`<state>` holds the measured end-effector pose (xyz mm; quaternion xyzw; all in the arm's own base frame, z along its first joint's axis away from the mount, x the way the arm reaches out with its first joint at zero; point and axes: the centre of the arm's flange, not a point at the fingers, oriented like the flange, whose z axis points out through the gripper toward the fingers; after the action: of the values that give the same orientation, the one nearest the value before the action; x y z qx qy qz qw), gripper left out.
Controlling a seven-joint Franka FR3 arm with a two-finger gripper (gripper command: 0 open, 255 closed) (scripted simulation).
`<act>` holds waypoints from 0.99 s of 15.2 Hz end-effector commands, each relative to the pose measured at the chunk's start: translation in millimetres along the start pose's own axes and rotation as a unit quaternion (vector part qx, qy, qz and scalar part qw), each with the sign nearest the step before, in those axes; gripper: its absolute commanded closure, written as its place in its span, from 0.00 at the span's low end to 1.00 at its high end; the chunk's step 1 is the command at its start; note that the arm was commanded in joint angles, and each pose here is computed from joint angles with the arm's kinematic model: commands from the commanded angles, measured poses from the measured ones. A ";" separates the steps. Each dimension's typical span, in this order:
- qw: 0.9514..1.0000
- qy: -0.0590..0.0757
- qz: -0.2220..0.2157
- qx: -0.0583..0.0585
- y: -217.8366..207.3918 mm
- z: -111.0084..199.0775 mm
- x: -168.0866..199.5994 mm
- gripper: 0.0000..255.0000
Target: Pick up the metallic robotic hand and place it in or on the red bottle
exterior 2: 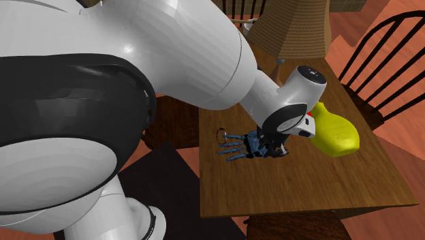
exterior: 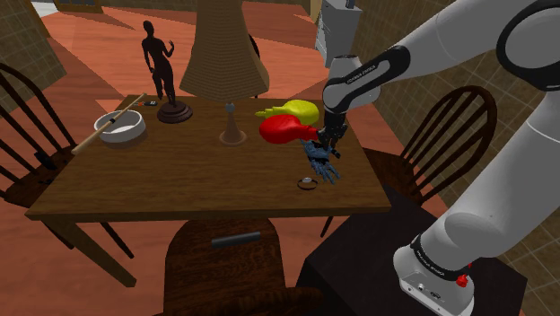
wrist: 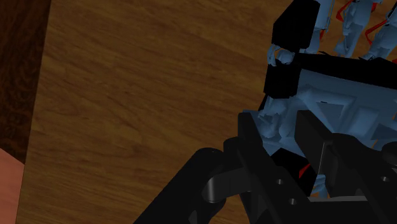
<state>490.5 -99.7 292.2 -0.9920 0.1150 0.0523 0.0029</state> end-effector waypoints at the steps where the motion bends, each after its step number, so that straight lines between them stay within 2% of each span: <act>1: 1.000 0.000 -0.001 0.000 -0.5 0.4 0.1 1.00; 6: 1.000 0.000 -0.001 0.000 -0.6 0.5 0.0 1.00; 15: 1.000 0.000 -0.001 0.000 -0.3 -46.8 -4.9 1.00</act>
<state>490.4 -98.8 333.8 -0.9921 0.1143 0.0525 0.0029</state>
